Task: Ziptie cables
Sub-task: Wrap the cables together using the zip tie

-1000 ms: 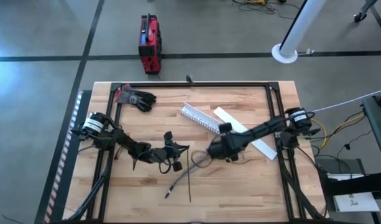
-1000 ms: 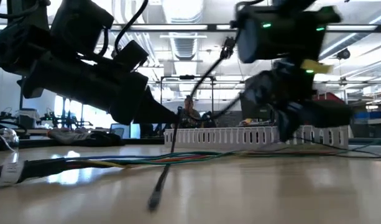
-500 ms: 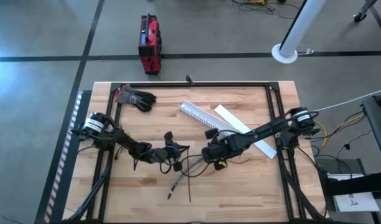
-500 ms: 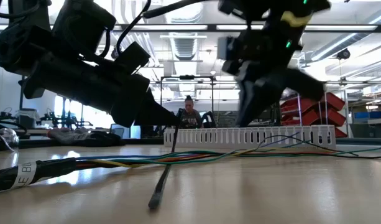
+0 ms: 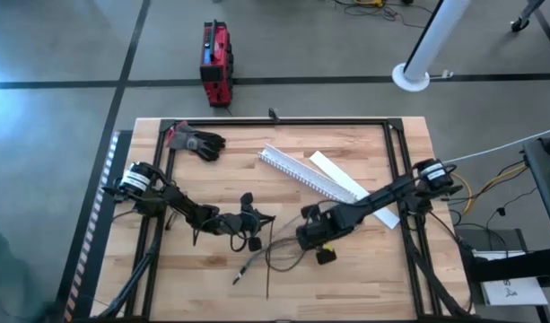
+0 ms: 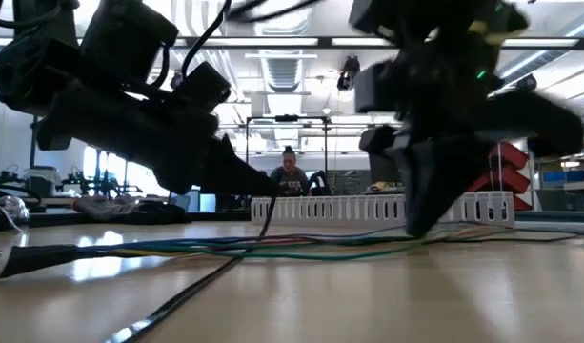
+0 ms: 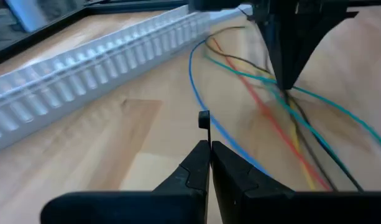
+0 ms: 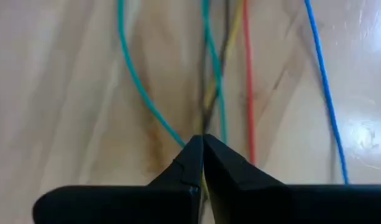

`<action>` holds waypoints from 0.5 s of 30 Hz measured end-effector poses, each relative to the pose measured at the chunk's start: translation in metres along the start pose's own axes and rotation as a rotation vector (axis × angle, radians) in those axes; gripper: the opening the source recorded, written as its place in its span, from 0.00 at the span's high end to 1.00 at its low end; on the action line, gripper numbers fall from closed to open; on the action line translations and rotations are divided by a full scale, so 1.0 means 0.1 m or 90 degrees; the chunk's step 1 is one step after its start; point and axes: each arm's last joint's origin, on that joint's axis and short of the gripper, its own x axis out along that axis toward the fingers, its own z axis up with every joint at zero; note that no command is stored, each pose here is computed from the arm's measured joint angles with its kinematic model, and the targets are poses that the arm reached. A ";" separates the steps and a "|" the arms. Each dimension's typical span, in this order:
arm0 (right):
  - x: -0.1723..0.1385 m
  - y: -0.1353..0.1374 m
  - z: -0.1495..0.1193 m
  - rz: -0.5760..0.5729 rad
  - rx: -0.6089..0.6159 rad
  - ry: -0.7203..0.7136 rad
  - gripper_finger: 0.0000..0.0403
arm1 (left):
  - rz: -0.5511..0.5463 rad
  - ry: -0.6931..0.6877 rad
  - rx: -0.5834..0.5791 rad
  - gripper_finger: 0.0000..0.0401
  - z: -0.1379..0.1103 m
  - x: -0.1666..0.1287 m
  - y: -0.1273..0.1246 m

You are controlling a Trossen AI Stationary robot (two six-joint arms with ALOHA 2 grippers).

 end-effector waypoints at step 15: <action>0.31 -0.60 -0.10 -0.184 0.088 -0.015 1.00 | -0.044 -0.013 0.029 1.00 0.07 0.03 -0.05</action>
